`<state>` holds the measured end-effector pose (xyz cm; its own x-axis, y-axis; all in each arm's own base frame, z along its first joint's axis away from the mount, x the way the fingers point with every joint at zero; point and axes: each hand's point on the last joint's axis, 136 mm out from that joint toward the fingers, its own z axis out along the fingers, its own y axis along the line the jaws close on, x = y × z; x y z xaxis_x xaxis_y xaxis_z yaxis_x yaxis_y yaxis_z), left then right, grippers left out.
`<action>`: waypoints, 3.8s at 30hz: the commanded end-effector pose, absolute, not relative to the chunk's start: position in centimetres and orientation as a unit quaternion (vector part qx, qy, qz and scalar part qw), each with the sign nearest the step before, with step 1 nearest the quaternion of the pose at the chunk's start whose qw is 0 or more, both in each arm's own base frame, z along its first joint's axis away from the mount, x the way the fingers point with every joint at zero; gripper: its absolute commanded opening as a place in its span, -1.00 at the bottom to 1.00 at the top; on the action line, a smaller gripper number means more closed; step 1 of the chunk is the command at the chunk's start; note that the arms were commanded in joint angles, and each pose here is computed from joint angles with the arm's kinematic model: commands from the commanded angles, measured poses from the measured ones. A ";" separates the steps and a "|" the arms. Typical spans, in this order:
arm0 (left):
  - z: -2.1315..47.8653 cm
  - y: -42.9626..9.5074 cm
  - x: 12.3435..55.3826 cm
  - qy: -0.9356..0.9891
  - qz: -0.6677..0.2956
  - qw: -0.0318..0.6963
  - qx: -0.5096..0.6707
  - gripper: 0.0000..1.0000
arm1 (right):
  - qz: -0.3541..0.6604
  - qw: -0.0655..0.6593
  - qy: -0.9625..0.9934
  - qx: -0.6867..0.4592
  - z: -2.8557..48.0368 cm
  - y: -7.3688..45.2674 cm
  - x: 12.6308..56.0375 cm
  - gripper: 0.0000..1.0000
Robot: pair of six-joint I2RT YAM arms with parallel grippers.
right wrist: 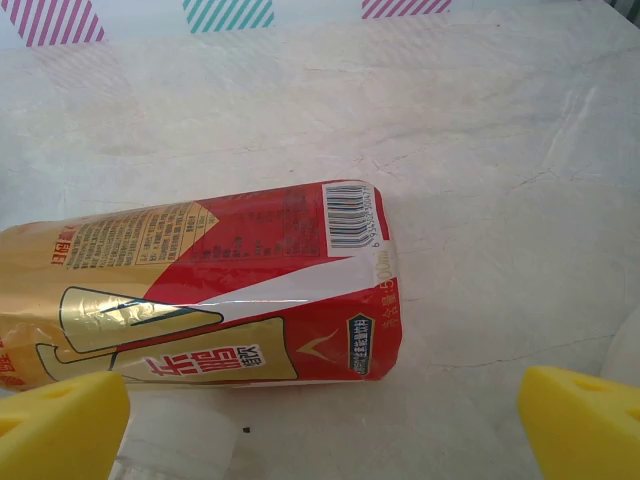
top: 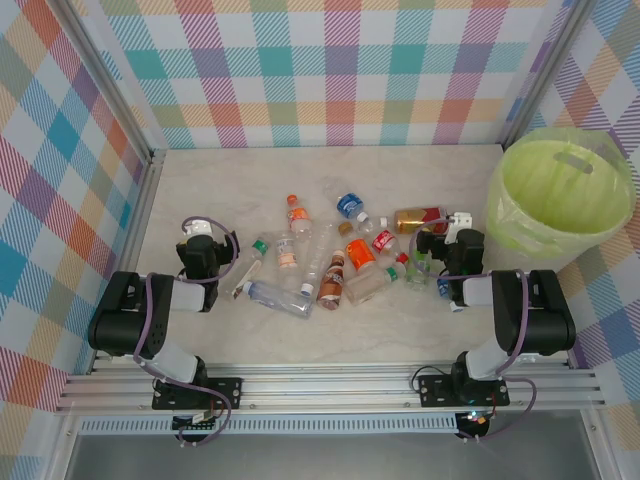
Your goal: Put the plastic bottles in the bin
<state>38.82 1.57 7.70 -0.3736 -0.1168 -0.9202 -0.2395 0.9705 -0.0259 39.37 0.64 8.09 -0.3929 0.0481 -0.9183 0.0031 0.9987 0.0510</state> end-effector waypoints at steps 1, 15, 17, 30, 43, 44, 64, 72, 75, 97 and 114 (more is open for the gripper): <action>8.3 1.3 39.1 0.820 0.055 0.560 -0.101 1.00 | 0.044 0.564 0.825 -0.006 9.2 1.8 39.7 0.99; 8.3 1.3 39.1 0.820 0.055 0.560 -0.101 1.00 | 0.056 0.560 0.826 -0.013 9.1 2.0 39.7 0.99; 8.3 1.3 39.1 0.821 0.055 0.560 -0.101 1.00 | 0.056 0.560 0.826 -0.013 9.1 2.0 39.7 0.99; 8.3 1.3 39.1 0.821 0.054 0.560 -0.101 1.00 | 0.056 0.560 0.826 -0.013 9.1 2.0 39.7 0.99; 9.1 1.3 38.9 0.816 0.053 0.567 -0.101 1.00 | 0.074 0.549 0.832 -0.041 10.4 3.1 39.9 0.99; 9.2 1.1 38.8 0.817 0.050 0.567 -0.096 1.00 | 0.077 0.547 0.833 -0.043 11.2 3.2 39.9 0.99; 17.7 0.4 32.7 0.831 -0.087 0.454 -0.310 1.00 | 0.140 0.359 0.922 0.039 14.0 4.5 33.8 0.99; 17.6 -0.2 31.7 0.847 -0.098 0.433 -0.292 1.00 | 0.038 0.229 0.961 0.153 10.2 0.7 28.4 0.93; 17.2 0.1 31.6 0.845 -0.091 0.431 -0.304 1.00 | 0.000 0.212 0.960 0.182 9.0 -0.5 27.5 0.78; 15.1 1.5 31.3 0.842 -0.065 0.418 -0.335 1.00 | 0.017 0.162 0.975 0.152 4.6 1.4 30.3 0.21; 13.6 2.1 31.4 0.856 -0.046 0.386 -0.341 1.00 | 0.167 0.452 0.876 0.000 30.4 7.1 33.5 0.06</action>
